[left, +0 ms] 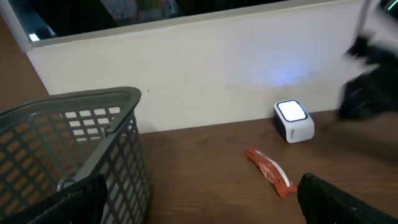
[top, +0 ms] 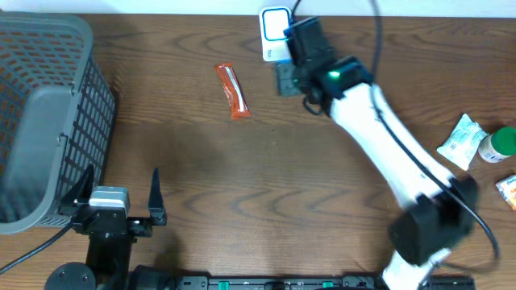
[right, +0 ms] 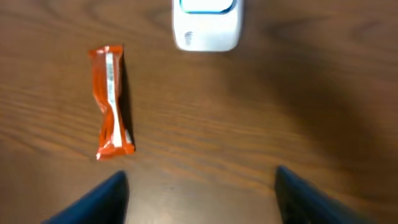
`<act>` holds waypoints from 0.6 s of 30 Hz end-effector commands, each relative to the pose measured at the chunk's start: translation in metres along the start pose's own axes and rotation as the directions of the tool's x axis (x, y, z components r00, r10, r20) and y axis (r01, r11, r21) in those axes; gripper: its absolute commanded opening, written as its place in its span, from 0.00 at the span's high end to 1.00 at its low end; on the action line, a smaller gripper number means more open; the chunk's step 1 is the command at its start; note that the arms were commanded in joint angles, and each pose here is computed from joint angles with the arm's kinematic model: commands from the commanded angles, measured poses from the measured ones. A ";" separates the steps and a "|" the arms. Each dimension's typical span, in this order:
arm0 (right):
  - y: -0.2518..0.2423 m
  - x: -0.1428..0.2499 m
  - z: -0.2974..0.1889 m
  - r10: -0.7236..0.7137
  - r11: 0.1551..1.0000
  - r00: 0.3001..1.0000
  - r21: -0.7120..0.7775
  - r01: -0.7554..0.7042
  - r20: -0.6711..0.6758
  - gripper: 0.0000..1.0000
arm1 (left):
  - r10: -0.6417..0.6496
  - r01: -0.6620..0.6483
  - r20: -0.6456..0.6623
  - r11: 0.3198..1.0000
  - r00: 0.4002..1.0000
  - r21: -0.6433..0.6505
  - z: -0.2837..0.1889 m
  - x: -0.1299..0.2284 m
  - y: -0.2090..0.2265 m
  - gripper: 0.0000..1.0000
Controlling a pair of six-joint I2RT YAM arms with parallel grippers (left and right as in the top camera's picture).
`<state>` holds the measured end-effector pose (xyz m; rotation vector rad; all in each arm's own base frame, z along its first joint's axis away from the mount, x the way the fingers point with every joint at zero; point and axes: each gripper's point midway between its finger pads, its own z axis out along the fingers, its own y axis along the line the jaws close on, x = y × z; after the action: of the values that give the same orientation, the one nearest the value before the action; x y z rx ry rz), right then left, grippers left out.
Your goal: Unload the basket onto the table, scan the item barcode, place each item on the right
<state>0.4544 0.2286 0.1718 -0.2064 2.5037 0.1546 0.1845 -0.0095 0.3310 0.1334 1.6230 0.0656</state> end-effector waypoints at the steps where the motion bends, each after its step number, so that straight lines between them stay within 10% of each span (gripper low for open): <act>1: 0.033 0.031 0.058 -0.089 0.988 0.992 -0.131 0.076 -0.094 0.11 | 0.005 -0.005 0.000 1.000 1.000 -0.012 0.000 0.000 0.002 0.02; 18: 0.129 0.031 0.168 -0.027 0.937 0.991 -0.342 0.070 0.130 0.01 | 0.005 -0.005 -0.001 1.000 1.000 -0.012 0.000 0.000 0.002 0.02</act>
<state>0.5062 0.3680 0.0550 -0.4444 2.2895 0.5972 0.1845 -0.0095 0.3309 0.1335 1.6233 0.0657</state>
